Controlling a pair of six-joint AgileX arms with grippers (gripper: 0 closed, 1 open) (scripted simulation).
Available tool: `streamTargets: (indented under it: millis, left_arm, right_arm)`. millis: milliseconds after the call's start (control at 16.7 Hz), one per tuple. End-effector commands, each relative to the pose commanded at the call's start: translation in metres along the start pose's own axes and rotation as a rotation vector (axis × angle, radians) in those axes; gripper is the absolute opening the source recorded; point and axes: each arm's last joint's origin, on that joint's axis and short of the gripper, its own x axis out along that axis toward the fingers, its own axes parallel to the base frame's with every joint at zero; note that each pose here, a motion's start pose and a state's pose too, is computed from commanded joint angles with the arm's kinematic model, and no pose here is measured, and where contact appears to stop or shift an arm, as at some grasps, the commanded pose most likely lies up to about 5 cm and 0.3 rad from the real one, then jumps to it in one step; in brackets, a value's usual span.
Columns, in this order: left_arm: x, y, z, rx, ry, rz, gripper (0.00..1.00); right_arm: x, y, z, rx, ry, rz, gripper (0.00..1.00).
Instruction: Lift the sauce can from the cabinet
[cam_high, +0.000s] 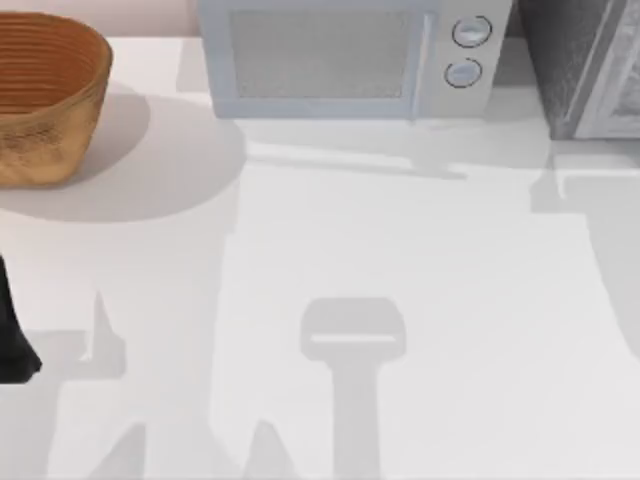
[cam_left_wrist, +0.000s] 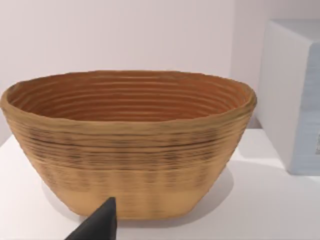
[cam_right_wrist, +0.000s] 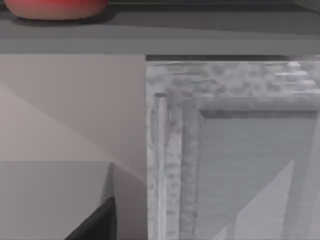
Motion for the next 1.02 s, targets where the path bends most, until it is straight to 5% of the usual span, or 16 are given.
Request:
streamTargets:
  millis: [420, 1020]
  left_arm:
    - [0.000, 0.000, 0.000, 0.000, 0.000, 0.000, 1.00]
    - [0.000, 0.000, 0.000, 0.000, 0.000, 0.000, 1.00]
  right_arm:
    - [0.064, 0.023, 0.082, 0.002, -0.019, 0.004, 1.00]
    - [0.080, 0.032, 0.093, 0.003, -0.024, 0.006, 1.00]
